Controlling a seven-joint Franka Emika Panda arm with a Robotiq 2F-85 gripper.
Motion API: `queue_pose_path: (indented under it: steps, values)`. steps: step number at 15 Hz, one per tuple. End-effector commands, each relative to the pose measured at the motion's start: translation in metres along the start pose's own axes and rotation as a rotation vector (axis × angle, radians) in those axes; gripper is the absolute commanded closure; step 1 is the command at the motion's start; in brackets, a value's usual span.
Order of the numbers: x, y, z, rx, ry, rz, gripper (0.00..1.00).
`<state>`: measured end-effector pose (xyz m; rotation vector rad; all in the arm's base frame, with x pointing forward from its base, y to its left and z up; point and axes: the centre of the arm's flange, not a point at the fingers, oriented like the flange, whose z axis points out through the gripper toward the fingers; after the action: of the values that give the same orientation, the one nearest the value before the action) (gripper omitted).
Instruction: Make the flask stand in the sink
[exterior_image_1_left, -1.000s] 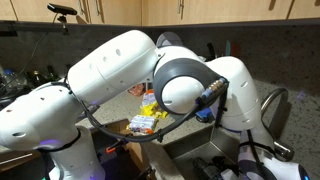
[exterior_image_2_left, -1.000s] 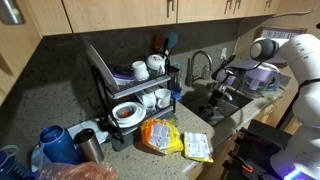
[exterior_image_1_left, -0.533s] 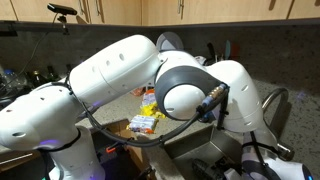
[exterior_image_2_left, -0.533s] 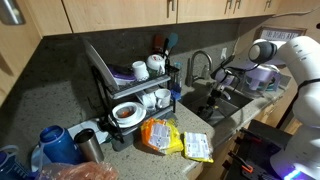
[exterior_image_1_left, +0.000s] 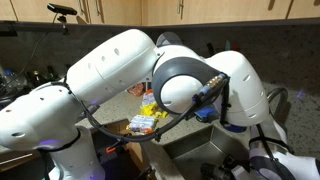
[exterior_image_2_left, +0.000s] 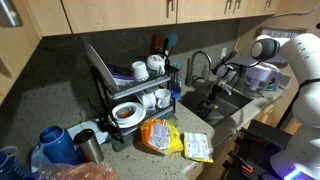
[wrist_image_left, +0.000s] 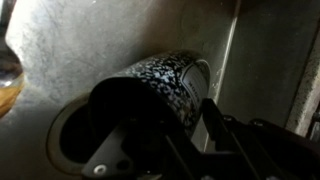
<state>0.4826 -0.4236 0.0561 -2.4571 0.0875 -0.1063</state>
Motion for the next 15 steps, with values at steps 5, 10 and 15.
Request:
queue_pose_path:
  steps: [5,10,15]
  values:
    - [0.018,-0.084,-0.040,-0.194,0.010,-0.097,0.97]
    - [0.028,-0.140,-0.023,-0.284,-0.027,-0.176,0.97]
    - [0.026,-0.185,0.002,-0.428,0.003,-0.231,0.97]
